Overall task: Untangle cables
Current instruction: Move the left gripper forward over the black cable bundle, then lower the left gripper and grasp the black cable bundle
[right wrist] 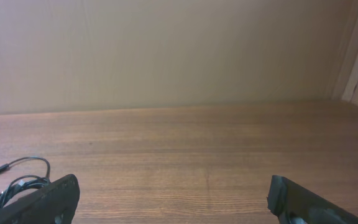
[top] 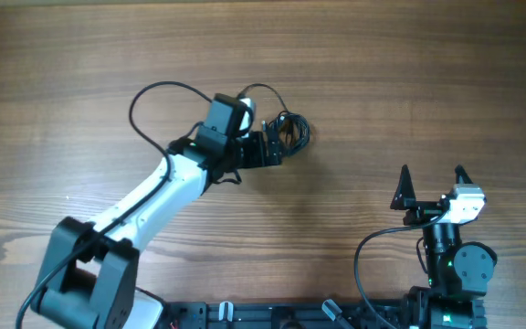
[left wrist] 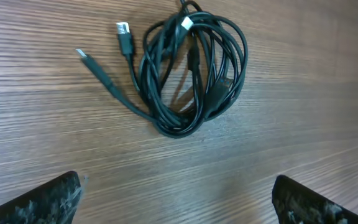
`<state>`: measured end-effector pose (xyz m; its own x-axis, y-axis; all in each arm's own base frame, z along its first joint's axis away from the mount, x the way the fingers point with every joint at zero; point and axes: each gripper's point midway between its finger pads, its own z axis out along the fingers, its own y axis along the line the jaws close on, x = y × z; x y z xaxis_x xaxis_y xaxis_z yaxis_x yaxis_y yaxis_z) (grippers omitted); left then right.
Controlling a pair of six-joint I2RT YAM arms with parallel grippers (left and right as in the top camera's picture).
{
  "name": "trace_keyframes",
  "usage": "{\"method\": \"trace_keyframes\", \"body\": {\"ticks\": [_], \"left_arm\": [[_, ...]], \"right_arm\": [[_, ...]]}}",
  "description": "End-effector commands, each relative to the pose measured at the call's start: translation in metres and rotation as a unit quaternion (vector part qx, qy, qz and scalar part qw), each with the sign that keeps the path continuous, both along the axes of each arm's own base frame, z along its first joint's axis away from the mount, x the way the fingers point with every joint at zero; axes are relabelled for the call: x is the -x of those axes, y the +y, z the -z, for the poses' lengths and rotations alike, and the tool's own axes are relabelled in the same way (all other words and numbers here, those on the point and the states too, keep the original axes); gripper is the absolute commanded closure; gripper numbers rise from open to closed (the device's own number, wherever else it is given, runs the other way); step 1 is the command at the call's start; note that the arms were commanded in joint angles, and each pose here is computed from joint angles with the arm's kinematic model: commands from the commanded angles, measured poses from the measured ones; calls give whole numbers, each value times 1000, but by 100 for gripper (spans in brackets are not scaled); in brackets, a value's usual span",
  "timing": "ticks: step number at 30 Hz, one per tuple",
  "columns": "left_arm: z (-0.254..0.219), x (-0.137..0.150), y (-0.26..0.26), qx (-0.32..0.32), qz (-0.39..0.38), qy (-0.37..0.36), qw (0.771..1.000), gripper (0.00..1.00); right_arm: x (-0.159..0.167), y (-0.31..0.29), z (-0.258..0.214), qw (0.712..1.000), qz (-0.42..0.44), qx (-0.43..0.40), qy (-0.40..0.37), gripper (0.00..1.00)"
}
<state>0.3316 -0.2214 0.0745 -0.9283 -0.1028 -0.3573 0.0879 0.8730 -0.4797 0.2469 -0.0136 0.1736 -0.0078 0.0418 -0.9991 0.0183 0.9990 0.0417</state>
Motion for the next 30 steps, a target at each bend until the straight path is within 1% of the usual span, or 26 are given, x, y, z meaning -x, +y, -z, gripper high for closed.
{"method": "trace_keyframes", "body": {"ticks": [1, 9, 15, 24, 30], "left_arm": [[5, -5, -9, -12, -3, -12, 1000, 0], [4, -19, -13, -9, -11, -41, 999, 0], [-1, -24, -15, -2, -11, -54, 998, 0], [-1, -25, -16, -1, -12, -54, 998, 0], [-1, -25, -16, 21, -52, -32, 998, 2]], "right_arm": [[0, -2, -2, 1000, 6, -7, -5, 0], [0, -2, -2, 1000, 6, -6, -5, 0], [0, -2, -2, 1000, 6, -6, -5, 0], [0, -2, -2, 1000, 6, -7, -5, 0], [0, -2, -2, 1000, 6, -7, -5, 1]]}}
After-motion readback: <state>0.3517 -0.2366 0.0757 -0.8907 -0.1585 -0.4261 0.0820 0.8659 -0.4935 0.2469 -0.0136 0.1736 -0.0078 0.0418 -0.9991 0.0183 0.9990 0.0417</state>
